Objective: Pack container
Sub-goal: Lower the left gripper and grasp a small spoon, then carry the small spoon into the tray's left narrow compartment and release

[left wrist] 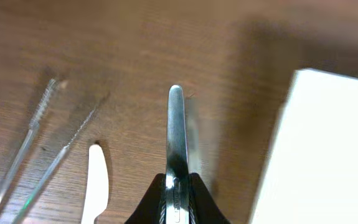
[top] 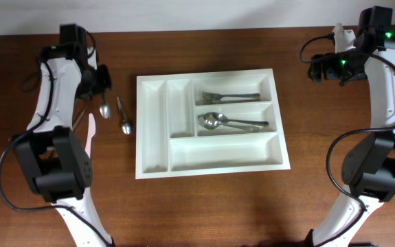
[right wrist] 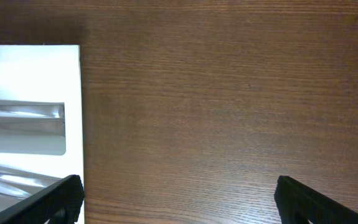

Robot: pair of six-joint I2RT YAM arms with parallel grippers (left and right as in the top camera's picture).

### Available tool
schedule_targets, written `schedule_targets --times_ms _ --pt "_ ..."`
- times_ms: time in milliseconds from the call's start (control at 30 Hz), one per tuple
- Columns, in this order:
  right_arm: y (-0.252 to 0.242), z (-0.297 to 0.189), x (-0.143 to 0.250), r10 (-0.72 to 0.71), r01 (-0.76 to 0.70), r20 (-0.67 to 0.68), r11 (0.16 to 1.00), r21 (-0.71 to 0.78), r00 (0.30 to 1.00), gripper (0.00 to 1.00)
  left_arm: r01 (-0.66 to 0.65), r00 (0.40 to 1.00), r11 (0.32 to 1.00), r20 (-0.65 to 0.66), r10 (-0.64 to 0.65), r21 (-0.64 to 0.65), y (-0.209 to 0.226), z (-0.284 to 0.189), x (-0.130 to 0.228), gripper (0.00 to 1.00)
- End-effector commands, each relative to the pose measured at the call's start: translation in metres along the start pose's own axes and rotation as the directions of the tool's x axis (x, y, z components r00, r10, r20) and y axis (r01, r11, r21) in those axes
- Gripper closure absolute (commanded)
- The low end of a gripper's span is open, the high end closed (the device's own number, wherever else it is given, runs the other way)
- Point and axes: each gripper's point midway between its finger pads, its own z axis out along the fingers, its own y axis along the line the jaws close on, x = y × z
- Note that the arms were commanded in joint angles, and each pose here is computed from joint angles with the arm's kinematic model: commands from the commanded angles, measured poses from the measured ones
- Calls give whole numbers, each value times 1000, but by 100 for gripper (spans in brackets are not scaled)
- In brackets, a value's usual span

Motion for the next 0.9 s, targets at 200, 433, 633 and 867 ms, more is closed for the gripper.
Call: schedule_targets --times_ms 200,433,633,867 --pt "-2 -9 -5 8 -8 23 1000 15 1000 1 -118 990 980 98 103 161 -101 -56 5 98" --pt "-2 -9 -5 8 -8 23 1000 16 1000 1 -184 982 961 92 168 208 -167 -57 30 98" --pt "-2 -9 -5 8 -8 23 1000 15 1000 2 -169 983 970 95 155 175 -188 -56 41 98" --pt "-2 -9 -5 8 -8 23 1000 15 1000 1 -163 985 970 81 151 182 -205 -41 48 98"
